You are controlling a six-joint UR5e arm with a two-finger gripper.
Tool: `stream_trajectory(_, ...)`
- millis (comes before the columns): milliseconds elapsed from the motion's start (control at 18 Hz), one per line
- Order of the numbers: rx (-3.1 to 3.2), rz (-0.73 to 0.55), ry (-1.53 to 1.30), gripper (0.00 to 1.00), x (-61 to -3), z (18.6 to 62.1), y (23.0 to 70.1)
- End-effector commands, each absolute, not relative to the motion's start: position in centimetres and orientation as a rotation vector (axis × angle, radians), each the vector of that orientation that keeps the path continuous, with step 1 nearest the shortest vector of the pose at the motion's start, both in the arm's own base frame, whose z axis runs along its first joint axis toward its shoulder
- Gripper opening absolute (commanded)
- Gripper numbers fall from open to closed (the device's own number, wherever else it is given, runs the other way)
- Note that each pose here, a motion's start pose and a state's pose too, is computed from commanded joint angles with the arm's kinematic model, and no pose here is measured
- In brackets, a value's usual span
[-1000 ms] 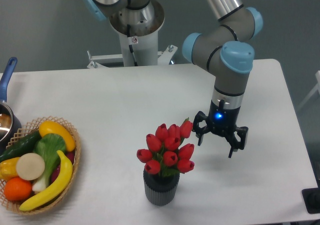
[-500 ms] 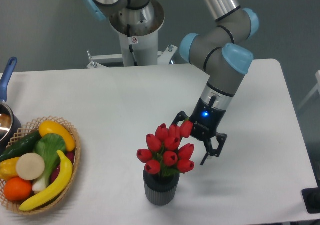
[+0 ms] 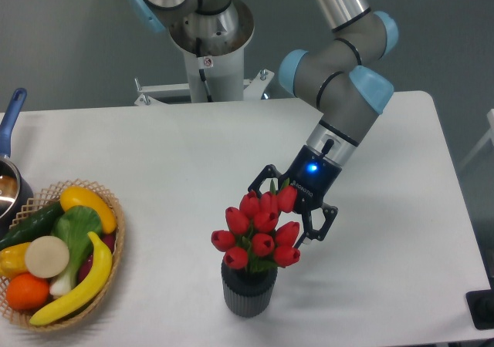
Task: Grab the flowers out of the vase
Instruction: 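Lower the open gripper around the tulip stems above the black vase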
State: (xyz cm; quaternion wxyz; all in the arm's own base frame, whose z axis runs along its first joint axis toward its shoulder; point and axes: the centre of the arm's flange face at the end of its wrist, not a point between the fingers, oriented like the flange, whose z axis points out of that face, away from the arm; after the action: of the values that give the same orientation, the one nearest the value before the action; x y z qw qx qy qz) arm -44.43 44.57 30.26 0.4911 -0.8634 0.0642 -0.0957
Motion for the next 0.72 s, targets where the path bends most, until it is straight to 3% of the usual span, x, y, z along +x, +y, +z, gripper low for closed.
stream_trajectory(722, -1.959, -0.326, 0.171, 1.00, -45.4, 29.6, 46.4)
